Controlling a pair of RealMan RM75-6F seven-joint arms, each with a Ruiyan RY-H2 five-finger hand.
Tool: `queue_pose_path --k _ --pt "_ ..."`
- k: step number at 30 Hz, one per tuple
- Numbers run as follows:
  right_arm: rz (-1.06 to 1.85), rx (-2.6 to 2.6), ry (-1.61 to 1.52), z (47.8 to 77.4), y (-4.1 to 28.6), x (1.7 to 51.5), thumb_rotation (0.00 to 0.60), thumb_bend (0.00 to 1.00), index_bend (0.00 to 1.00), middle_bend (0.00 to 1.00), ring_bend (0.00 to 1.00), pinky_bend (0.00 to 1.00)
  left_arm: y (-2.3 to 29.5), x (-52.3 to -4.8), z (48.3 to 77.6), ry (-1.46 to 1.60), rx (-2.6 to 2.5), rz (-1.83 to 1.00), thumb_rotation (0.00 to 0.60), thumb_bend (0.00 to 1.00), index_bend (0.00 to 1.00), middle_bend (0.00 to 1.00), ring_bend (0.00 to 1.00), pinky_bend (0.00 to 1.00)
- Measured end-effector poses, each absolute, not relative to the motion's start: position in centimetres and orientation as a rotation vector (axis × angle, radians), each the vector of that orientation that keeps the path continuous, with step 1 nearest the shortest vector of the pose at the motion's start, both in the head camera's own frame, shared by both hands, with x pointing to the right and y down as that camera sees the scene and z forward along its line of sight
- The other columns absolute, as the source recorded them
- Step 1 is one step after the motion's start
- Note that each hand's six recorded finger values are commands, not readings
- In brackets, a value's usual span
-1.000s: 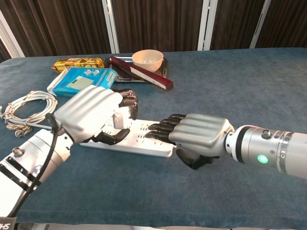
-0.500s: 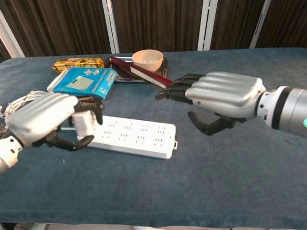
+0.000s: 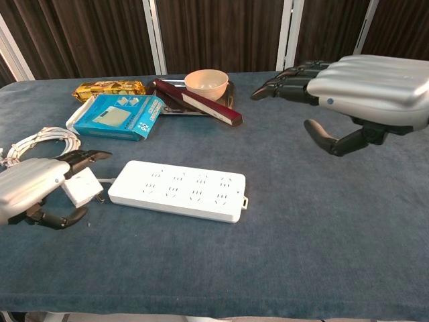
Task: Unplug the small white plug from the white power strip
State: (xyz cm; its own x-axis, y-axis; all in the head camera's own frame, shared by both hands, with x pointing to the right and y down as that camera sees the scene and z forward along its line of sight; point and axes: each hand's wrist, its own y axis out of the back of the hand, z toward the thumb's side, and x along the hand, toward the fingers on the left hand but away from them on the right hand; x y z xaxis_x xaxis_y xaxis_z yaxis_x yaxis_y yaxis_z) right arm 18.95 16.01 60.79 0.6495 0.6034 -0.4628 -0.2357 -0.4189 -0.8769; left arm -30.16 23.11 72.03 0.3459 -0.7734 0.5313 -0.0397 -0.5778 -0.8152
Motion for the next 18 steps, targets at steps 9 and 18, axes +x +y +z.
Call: queue_pose_path --k 9,18 --pt "1.149 -1.689 -0.314 59.1 16.7 24.2 0.6 0.53 0.0 0.02 0.0 0.0 23.1 -34.2 68.4 0.696 -1.795 -1.309 0.6 0.42 0.0 0.0 0.0 0.1" --pt "1.461 -1.552 -0.552 57.3 20.1 35.7 0.6 0.36 0.0 0.0 0.0 0.0 27.1 -43.2 59.9 0.802 -1.69 -1.478 0.6 0.47 0.0 0.0 0.0 0.07"
